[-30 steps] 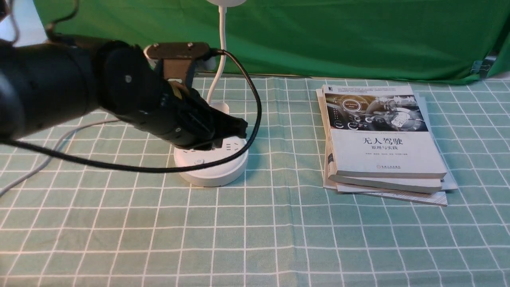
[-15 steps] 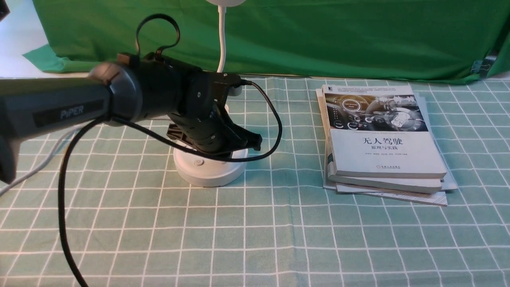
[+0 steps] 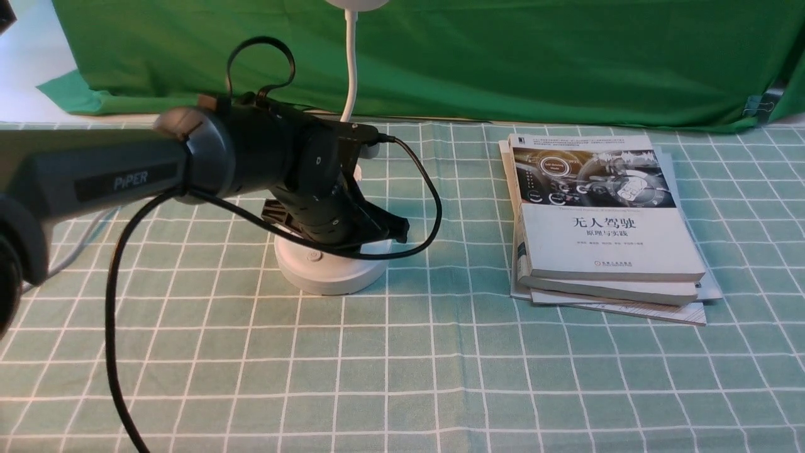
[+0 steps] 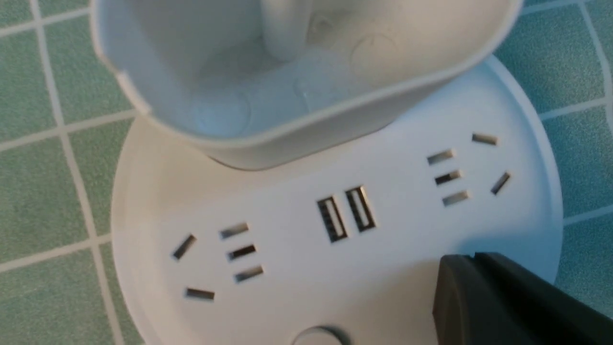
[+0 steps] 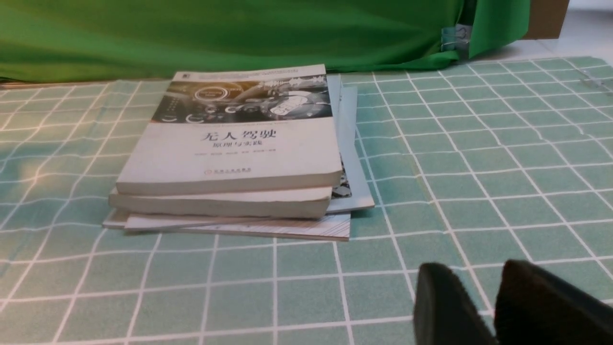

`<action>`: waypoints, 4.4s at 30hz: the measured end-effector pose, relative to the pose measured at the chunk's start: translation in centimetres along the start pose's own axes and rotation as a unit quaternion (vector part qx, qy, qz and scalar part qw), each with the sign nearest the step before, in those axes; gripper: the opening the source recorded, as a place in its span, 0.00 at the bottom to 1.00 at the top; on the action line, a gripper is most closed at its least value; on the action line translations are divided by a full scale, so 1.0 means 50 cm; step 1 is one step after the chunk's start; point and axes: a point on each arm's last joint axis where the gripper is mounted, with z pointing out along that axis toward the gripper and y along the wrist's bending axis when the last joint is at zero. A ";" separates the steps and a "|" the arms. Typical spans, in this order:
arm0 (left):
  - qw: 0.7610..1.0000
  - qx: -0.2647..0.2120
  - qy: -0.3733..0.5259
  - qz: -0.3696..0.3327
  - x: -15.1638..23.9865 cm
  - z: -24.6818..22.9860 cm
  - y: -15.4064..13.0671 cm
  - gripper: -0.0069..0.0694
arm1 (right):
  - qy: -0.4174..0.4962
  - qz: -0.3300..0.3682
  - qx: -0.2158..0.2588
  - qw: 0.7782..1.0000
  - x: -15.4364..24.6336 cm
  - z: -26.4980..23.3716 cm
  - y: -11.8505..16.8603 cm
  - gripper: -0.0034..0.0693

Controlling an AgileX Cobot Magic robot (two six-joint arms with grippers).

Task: Turn on the table lamp.

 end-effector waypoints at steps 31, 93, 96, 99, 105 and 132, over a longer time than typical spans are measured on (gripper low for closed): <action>0.988 0.118 -0.101 0.012 0.147 -0.346 0.001 0.12 | 0.000 0.000 0.000 1.000 0.000 0.000 0.000 0.37; 0.885 -0.087 -0.451 -0.076 0.639 -0.376 0.184 0.12 | 0.000 0.000 0.000 1.000 0.000 0.000 0.000 0.37; 0.885 -0.088 -0.451 -0.075 0.639 -0.376 0.184 0.12 | 0.000 0.000 0.000 1.000 0.000 0.000 0.000 0.37; 0.885 -0.088 -0.451 -0.075 0.639 -0.376 0.184 0.12 | 0.000 0.000 0.000 1.000 0.000 0.000 0.000 0.37; 0.885 -0.088 -0.451 -0.075 0.639 -0.376 0.184 0.12 | 0.000 0.000 0.000 1.000 0.000 0.000 0.000 0.37; 0.885 -0.088 -0.451 -0.074 0.639 -0.376 0.184 0.12 | 0.000 0.000 0.000 1.000 0.000 0.000 0.000 0.37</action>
